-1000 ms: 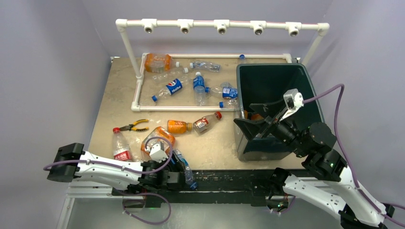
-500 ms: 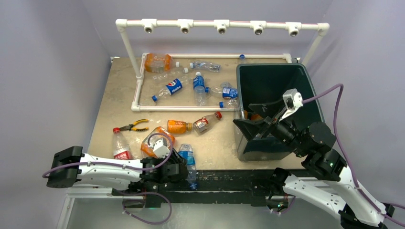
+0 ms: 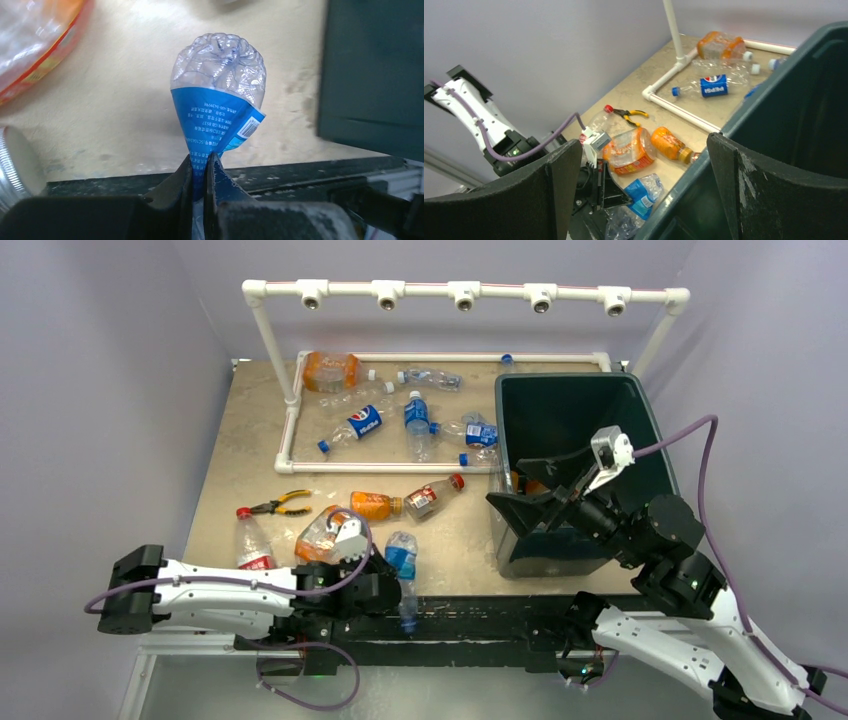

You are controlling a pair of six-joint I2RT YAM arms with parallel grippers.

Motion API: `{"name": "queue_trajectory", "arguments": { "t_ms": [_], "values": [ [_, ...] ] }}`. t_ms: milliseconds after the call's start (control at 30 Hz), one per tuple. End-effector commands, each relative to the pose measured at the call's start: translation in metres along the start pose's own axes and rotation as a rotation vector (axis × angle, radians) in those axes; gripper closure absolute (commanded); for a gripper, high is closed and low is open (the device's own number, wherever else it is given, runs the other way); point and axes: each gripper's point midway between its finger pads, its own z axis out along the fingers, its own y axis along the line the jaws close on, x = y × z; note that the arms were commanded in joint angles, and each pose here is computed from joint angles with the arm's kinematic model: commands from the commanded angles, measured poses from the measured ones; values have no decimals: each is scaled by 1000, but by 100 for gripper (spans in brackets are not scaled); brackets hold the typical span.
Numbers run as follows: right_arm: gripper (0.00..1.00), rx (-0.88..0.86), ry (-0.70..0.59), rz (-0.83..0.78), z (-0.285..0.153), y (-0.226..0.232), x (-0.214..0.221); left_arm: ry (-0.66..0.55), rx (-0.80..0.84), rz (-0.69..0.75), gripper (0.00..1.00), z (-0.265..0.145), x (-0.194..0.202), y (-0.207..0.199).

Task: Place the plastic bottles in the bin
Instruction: Pick up the plastic bottle from the corner of the board.

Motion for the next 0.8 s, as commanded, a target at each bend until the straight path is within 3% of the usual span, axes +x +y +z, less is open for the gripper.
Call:
{"name": "queue_trajectory", "arguments": {
  "t_ms": [0,133,267,433,767],
  "values": [
    [1,-131,-76,8,3,32,-40,-132,123,125,100,-41,-60,-63],
    [1,-213,-96,-17,10,51,-59,-274,252,209,100,-86,-121,-111],
    [1,-250,-101,-21,26,58,-60,-509,309,284,100,-121,-187,-131],
    [1,-301,-128,-22,40,68,-63,-671,470,106,100,-165,-248,-159],
    [1,-340,-130,36,62,72,-51,-809,735,-296,100,-197,-301,-194]
  ]
}}
